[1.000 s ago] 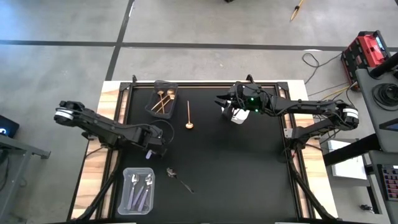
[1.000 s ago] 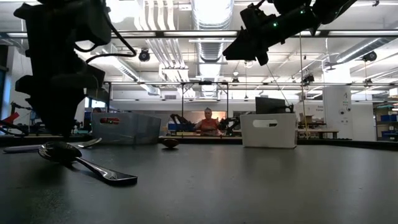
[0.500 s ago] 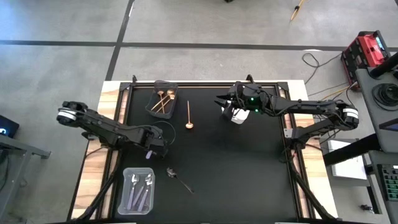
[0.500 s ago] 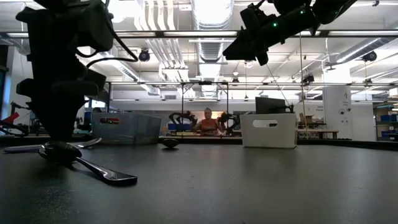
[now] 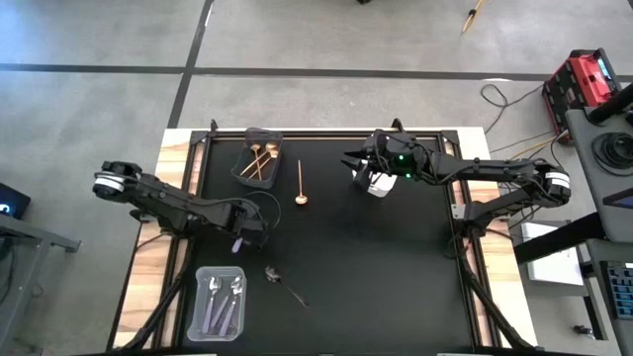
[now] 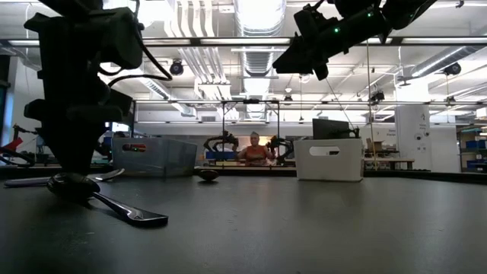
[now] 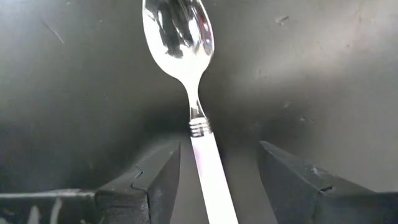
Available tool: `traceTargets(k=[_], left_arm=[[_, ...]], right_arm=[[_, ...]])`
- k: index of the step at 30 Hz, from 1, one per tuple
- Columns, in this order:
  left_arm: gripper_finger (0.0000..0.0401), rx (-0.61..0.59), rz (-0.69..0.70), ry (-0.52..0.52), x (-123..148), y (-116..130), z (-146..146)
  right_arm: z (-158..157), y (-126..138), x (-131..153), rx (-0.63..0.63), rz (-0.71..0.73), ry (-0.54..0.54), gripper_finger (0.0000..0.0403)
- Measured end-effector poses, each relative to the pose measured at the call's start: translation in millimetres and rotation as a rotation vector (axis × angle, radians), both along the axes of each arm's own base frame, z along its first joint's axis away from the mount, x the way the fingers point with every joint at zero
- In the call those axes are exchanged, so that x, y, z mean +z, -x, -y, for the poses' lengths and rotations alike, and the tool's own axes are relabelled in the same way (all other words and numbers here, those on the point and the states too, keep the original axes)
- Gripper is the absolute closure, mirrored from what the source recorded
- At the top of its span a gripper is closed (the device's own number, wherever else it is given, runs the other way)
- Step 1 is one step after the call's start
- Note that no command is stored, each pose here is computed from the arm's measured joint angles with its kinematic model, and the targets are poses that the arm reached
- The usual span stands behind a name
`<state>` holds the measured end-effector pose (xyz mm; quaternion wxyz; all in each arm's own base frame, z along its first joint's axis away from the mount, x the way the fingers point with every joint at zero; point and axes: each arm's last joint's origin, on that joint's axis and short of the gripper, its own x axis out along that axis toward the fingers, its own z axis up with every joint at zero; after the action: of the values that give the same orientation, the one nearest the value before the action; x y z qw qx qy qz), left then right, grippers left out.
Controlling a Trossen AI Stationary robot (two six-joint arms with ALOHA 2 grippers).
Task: Sort silverware by color (type)
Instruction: Put the purple spoon into the transparent bin
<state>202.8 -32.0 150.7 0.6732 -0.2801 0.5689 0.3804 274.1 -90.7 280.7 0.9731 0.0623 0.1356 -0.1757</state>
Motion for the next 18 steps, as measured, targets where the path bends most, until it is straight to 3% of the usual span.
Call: traceTargets(k=[18], left_arm=[[0.0207, -0.018, -0.006, -0.004, -4.7, -0.7, -16.6]], right_arm=[[0.0, 0.0, 0.0, 0.003, -0.004, 0.01, 0.0294]])
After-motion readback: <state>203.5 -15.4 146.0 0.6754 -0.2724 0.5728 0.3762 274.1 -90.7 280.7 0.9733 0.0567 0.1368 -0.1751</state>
